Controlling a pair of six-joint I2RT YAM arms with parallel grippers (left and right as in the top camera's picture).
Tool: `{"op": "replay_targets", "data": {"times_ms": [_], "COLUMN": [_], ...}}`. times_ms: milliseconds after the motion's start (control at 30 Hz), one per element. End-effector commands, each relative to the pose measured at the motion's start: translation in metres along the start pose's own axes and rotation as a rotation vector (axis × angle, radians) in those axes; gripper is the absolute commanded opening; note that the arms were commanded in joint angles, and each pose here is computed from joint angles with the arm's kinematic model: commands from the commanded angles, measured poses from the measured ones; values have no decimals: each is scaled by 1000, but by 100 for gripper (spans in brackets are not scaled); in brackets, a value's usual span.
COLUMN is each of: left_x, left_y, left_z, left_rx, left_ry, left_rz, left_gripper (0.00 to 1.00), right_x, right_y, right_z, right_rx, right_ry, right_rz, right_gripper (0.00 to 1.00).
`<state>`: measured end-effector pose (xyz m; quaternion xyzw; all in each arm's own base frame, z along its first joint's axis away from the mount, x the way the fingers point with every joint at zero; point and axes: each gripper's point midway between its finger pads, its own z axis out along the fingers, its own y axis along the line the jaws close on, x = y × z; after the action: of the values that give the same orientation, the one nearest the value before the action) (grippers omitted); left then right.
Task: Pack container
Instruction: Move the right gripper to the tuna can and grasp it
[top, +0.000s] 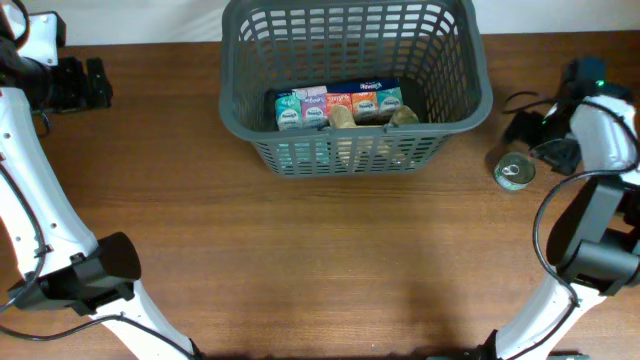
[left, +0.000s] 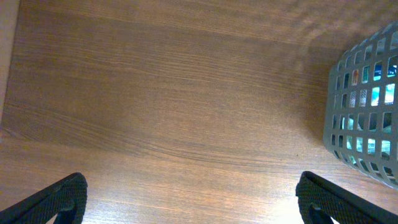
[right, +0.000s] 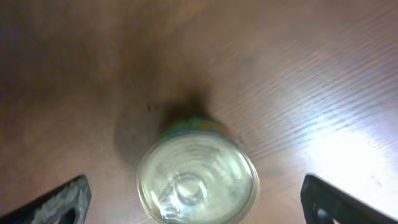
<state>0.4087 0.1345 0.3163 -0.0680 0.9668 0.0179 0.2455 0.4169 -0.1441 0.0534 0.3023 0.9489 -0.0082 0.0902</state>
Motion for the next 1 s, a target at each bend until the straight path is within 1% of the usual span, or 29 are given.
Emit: {"op": "replay_targets", "data": {"times_ms": [0,67,200,500,533,600,800,867,933,967], "left_x": [1,1,1,1,1,1,1,1,1,1], "left_y": [0,0,0,0,0,0,0,0,0,0], "left_z": [5,5,5,5,5,5,5,5,5,5], "left_rx": [15,15,15,15,15,15,15,15,15,15], "left_ry": [11,11,11,11,11,11,11,11,11,11], "left_rz": [-14,-14,-14,-14,-14,-14,-14,-14,-14,-14], "left_gripper": [99,99,99,99,99,99,99,99,99,99], "right_x": [13,22,26,18,19,19,24,23,23,23], "right_y": [0,-1,-2,0,0,0,-1,-2,-2,-2], "right_z": [15,28,40,42,42,44,50,50,50,50], "right_rx": [-3,-5,-8,-18,-18,-17,-12,-8,-7,-7], "right_ry": [12,21,10,-24,-24,-20,-3,-5,-4,-3], "right_rz": [1,-2,-2,-2,-2,-1,2,2,3,3], "right_gripper": [99,99,99,100,97,96,96,93,84,81]}}
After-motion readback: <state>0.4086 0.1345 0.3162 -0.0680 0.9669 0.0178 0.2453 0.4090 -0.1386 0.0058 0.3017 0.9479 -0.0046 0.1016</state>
